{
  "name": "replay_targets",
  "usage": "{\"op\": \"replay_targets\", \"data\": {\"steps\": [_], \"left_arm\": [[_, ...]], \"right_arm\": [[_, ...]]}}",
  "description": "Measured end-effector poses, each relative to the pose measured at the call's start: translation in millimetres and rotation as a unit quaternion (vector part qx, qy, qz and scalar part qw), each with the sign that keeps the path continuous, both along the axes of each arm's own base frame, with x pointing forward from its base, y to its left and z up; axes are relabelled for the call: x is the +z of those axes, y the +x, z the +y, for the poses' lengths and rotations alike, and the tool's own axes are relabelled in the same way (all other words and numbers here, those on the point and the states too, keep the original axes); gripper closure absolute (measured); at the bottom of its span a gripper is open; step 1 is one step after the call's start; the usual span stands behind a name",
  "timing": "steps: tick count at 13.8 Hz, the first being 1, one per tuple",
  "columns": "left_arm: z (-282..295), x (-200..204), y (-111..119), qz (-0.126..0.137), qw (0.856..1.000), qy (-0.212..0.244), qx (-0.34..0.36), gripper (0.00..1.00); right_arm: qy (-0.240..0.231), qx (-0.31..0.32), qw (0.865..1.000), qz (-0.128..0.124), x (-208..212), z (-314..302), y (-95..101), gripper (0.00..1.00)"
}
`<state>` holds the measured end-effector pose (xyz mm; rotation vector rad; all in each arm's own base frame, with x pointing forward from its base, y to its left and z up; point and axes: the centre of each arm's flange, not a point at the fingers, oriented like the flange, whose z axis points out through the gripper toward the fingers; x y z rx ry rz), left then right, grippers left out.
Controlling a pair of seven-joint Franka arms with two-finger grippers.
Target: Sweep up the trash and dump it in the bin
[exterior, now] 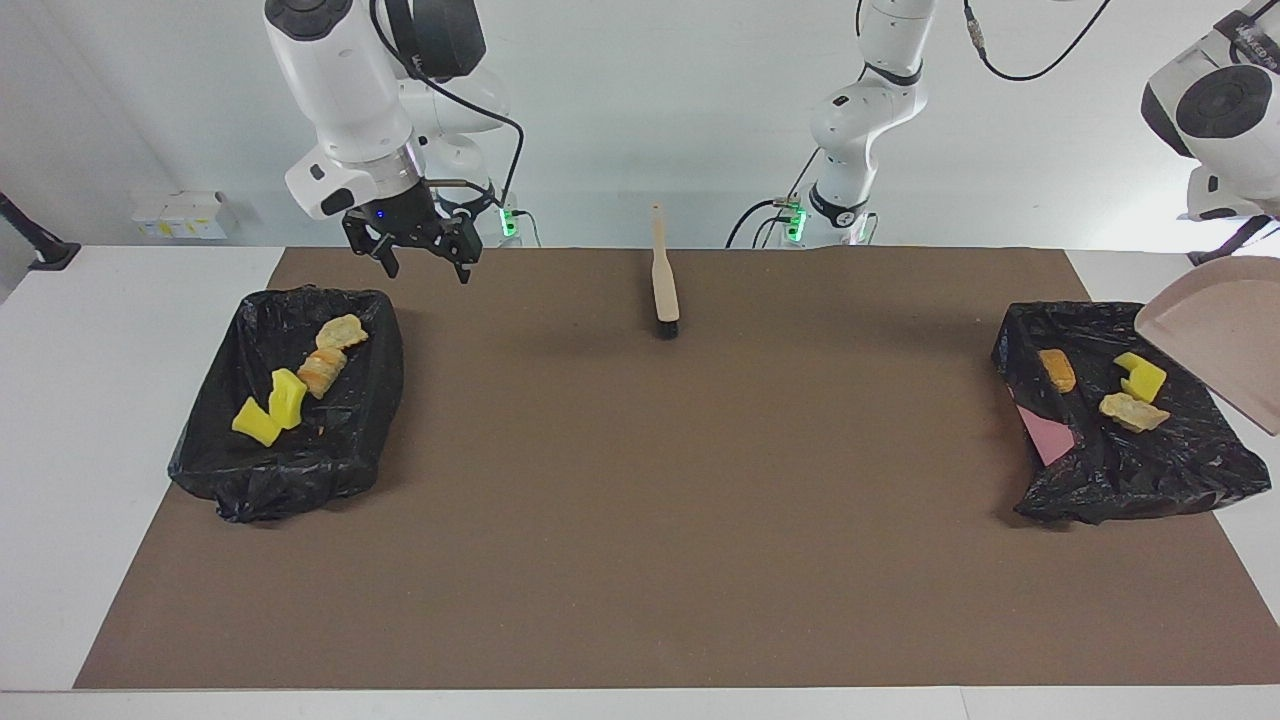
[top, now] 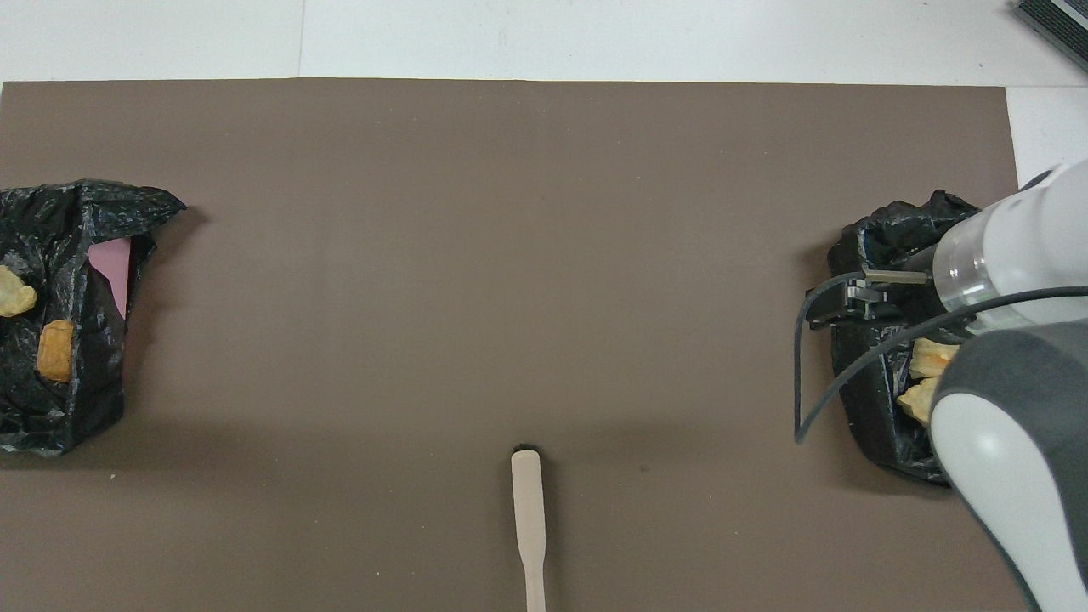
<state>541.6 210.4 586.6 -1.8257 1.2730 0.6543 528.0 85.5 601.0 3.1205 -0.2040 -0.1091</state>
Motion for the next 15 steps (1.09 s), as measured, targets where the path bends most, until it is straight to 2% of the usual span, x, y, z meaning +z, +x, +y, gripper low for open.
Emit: {"op": "replay_targets", "data": {"steps": [3,5,6,9,12,15], "left_arm": [[-48,-17,-3,-0.055,0.99,-0.072,0.111,0.7],[-78,-27,-9,-0.09,0.97,-0.123,0.189,0.7],[-91,-33,-13,-0.106,0.953,-0.156,0.236,0.7],[-121,-48,-18,-0.144,0.887,-0.253,0.358,0.7],[-164,-57,-17,-0.166,0.825,-0.311,0.441,0.7],[-236,-59,-15,-0.188,0.783,-0.345,0.482,0.7]], "right_arm": [[-0.007,-0.004,1.0,0.019,22,-6,-8.7,0.0],[-0.008,-0.008,1.0,0.02,29,-12,-9.6,0.0],[-0.008,-0.011,1.0,0.019,30,-14,-9.2,0.0],[-0.009,-0.015,1.0,0.021,27,-20,-6.4,0.0],[-0.009,-0.017,1.0,0.02,29,-22,-5.6,0.0],[-0.008,-0.023,1.0,0.016,32,-28,-4.8,0.0]]}}
